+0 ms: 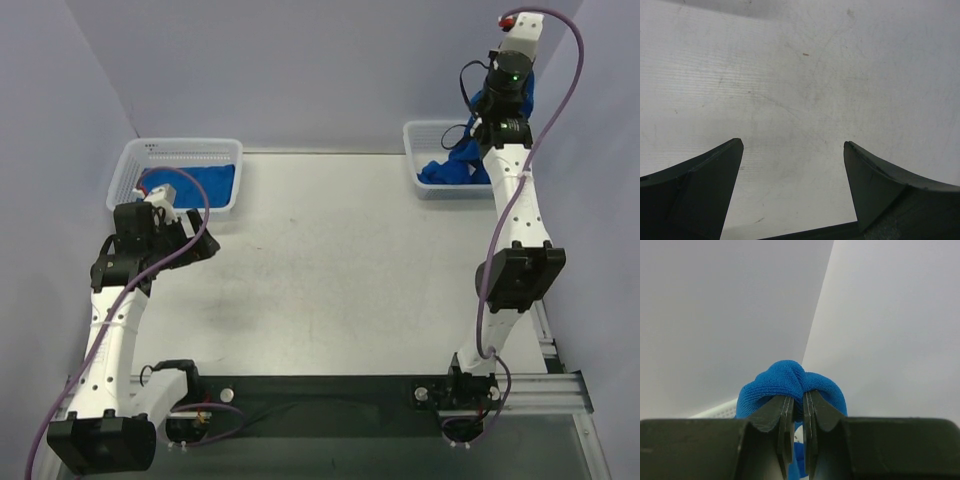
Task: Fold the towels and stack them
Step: Grab crumpled towel, then move the towel to the center of the board, then flatten out the crumpled towel
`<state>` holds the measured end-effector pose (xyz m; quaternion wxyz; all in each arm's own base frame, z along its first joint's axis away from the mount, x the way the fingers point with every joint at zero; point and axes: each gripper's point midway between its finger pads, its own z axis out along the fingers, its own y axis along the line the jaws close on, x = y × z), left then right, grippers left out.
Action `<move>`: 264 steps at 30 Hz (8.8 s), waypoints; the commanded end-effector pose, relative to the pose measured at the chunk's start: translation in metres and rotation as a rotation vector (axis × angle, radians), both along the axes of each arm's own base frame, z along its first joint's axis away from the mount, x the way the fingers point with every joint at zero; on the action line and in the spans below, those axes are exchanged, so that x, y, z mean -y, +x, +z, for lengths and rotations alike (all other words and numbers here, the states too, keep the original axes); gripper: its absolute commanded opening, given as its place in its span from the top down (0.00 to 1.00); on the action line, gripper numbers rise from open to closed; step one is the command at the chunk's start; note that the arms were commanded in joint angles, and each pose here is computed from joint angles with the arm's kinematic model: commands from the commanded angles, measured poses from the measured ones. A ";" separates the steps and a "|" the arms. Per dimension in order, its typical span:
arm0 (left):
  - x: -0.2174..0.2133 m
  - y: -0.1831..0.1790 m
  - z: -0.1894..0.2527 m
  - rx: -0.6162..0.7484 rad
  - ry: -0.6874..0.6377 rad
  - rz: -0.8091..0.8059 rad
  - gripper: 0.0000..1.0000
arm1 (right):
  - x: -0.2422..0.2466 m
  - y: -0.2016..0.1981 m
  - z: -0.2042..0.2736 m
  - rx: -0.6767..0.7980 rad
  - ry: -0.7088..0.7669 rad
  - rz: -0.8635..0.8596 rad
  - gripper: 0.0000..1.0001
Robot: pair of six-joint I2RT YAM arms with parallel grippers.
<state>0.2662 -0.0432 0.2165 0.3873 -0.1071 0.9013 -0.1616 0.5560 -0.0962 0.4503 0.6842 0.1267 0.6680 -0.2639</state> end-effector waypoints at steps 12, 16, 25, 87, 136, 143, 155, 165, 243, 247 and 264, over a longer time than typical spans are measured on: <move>0.003 0.004 0.031 0.114 -0.004 -0.017 0.07 | -0.076 -0.104 0.201 0.577 -0.070 0.204 1.00; 0.006 0.001 0.031 0.118 -0.017 -0.025 0.07 | -0.110 -0.115 0.215 0.596 -0.063 0.337 1.00; 0.013 -0.005 0.026 0.102 -0.062 -0.036 0.07 | -0.211 -0.099 0.112 0.287 0.060 0.633 1.00; 0.117 0.033 -0.073 -0.134 0.009 -0.122 0.09 | -0.278 -0.363 -0.302 -1.017 0.584 0.745 0.27; 0.207 0.199 -0.182 -0.268 -0.117 -0.188 0.48 | -0.288 -0.229 -0.341 -0.951 0.730 0.633 0.41; 0.212 0.195 -0.191 -0.308 -0.190 -0.189 0.47 | -0.289 -0.230 -0.343 -0.956 0.731 0.633 0.41; 0.215 0.190 -0.195 -0.324 -0.258 -0.201 0.56 | -0.287 -0.229 -0.347 -0.959 0.721 0.619 0.41; 0.208 0.189 -0.188 -0.308 -0.259 -0.200 0.76 | -0.288 -0.219 -0.342 -0.937 0.715 0.619 0.41; 0.158 0.080 -0.119 -0.275 -0.026 -0.416 1.00 | -0.252 -0.220 -0.398 -1.013 0.764 0.556 0.58; 0.163 0.092 -0.117 -0.257 -0.014 -0.448 1.00 | -0.254 -0.199 -0.386 -0.994 0.743 0.581 0.42; 0.167 0.108 -0.115 -0.251 -0.003 -0.459 1.00 | -0.257 -0.202 -0.381 -1.105 0.678 0.970 0.43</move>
